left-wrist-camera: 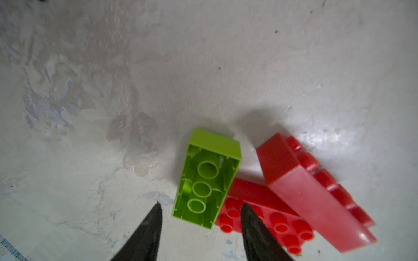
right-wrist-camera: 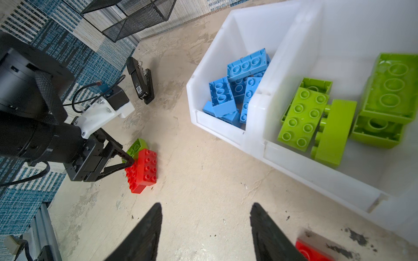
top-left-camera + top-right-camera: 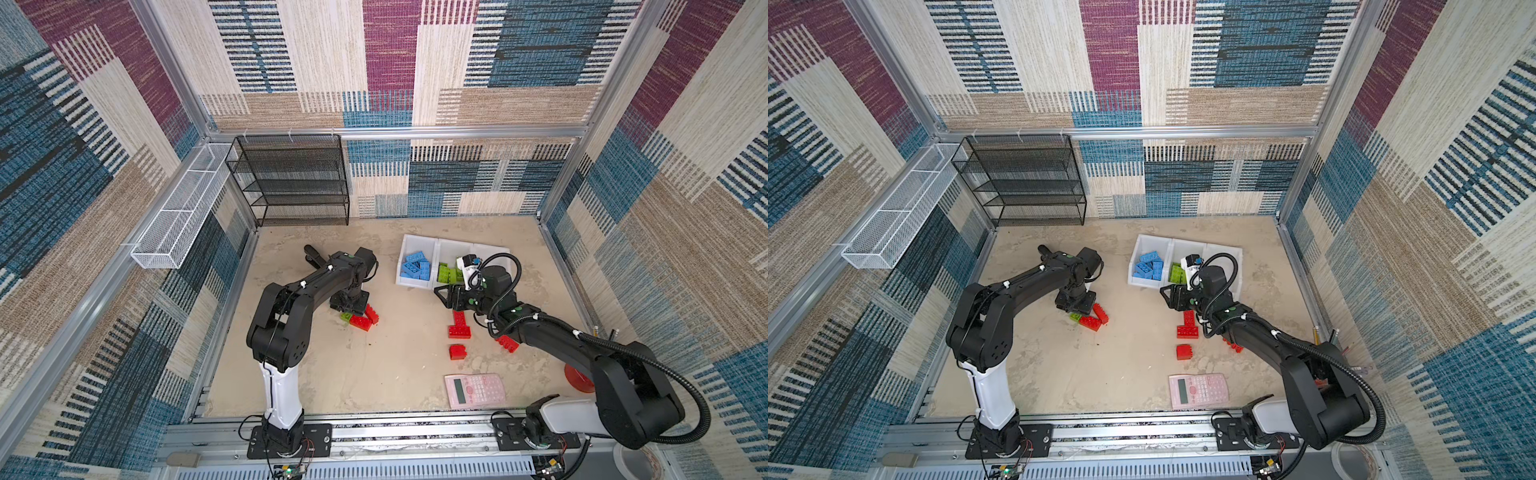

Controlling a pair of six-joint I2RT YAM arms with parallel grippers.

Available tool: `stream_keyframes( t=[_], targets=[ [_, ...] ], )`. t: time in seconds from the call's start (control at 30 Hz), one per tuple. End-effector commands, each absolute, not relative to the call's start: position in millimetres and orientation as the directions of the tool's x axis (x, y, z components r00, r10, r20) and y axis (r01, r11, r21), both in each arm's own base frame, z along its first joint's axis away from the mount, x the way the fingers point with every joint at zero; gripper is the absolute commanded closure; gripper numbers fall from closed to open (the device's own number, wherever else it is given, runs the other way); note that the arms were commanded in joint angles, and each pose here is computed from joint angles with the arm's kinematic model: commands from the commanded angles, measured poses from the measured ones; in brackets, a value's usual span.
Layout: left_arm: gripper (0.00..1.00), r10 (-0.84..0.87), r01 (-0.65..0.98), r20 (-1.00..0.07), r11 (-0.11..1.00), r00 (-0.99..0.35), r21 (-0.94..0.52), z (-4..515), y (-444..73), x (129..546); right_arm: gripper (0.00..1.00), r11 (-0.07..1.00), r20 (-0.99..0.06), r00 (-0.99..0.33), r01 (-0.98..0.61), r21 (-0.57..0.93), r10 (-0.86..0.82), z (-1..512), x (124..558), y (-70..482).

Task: Sort the legos into containers by color
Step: 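Lower the left gripper onto the lime-green brick beside the red bricks and close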

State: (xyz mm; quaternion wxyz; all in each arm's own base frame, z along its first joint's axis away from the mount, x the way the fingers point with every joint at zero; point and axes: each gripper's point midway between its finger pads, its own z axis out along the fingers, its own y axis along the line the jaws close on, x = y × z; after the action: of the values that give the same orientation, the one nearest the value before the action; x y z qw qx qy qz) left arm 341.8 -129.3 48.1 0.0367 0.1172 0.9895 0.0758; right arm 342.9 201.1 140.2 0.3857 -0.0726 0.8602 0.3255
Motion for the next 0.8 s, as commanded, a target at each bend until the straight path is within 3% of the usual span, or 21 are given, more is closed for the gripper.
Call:
stream_keyframes(
  t=[0.0,0.43,0.63,0.77],
  targets=[
    [0.46,0.250,0.243,-0.040,0.961,-0.967,0.132,45.7,-131.8,343.1,0.37,0.764,-0.720,-0.680,-0.388,0.515,0.140,144.3,345.9,204.7],
    [0.55,0.226,0.223,-0.023,0.969,-0.974,0.103,36.4,-131.5,347.0,0.37,0.767,-0.712,-0.690,-0.384,0.514,0.132,136.9,347.8,205.7],
    [0.39,0.213,0.210,-0.034,0.974,-0.976,0.090,36.4,-130.9,348.9,0.38,0.768,-0.711,-0.691,-0.381,0.514,0.133,136.4,347.6,205.2],
    [0.39,0.210,0.207,-0.025,0.974,-0.977,0.089,32.6,-130.5,347.9,0.38,0.769,-0.713,-0.688,-0.384,0.511,0.131,137.3,347.4,205.0]
  ],
)
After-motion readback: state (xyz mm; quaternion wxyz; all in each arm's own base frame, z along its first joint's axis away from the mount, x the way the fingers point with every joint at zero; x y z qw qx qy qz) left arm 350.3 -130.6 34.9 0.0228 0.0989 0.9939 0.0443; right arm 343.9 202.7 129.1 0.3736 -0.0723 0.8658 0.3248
